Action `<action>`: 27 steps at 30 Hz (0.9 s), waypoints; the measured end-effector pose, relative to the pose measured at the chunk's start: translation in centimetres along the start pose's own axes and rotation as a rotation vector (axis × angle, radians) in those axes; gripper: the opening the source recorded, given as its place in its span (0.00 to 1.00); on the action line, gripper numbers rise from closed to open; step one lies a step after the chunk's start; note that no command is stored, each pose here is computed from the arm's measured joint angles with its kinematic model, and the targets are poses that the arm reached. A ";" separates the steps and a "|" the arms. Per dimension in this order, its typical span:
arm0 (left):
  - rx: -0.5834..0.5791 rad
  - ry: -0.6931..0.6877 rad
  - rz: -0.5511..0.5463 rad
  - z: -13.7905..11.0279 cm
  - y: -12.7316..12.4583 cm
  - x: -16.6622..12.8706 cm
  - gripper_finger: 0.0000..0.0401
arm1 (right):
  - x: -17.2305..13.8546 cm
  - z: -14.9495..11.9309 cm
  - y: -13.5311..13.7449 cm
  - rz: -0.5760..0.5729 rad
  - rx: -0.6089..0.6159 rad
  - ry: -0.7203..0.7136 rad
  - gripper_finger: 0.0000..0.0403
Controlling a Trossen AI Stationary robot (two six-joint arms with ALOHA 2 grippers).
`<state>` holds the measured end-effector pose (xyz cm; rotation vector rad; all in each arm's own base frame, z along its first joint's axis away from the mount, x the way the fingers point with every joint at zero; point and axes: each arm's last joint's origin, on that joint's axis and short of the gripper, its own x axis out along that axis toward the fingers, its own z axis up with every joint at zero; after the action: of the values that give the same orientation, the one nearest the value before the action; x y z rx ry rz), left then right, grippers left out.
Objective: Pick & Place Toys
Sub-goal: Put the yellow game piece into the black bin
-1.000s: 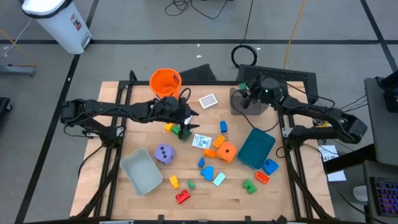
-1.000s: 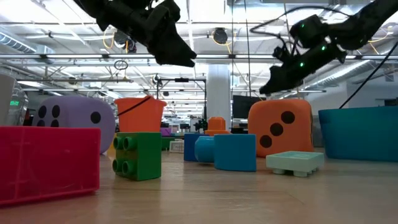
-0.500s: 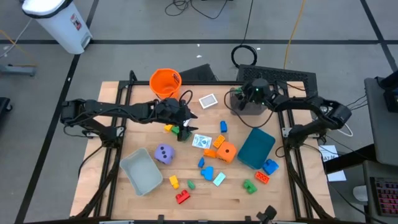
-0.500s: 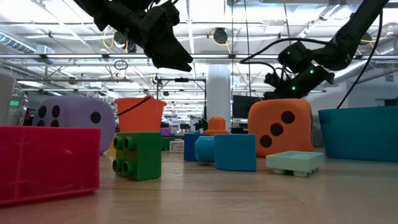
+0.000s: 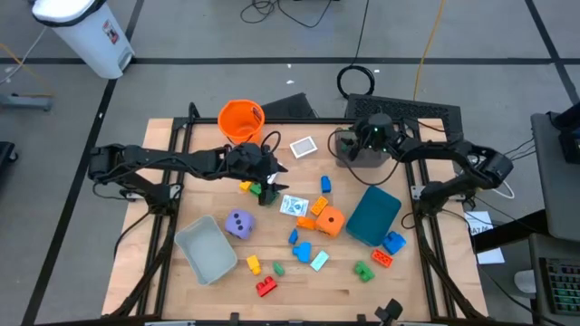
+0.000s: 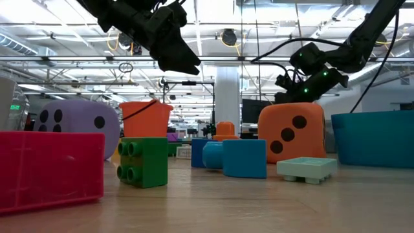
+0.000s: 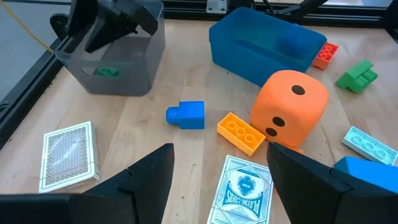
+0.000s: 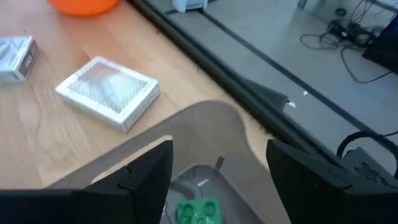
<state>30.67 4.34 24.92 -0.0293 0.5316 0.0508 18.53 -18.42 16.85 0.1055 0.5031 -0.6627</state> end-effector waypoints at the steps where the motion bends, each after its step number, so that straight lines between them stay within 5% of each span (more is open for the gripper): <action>1: -0.004 0.001 0.000 0.0 0.0 0.0 0.66 | -0.2 0.2 0.0 -0.002 -0.004 -0.012 0.64; 7: -0.002 0.039 0.002 -0.4 0.0 -0.1 0.66 | -3.1 2.7 0.2 0.059 -0.009 -0.169 0.64; 14: 0.026 0.016 0.030 0.0 0.4 -0.6 0.66 | -7.5 5.1 1.2 0.400 0.075 -0.332 0.63; 21: -0.087 -0.148 0.020 1.7 0.8 -1.4 0.66 | -9.6 5.1 2.8 0.695 0.164 -0.274 0.63; 27: -0.123 -0.263 -0.081 1.5 -1.8 1.1 0.66 | -9.0 2.7 6.2 0.809 0.129 -0.250 0.63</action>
<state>32.47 2.67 25.69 -0.1623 0.2633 0.0078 17.38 -9.15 23.15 0.3231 0.1436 0.0882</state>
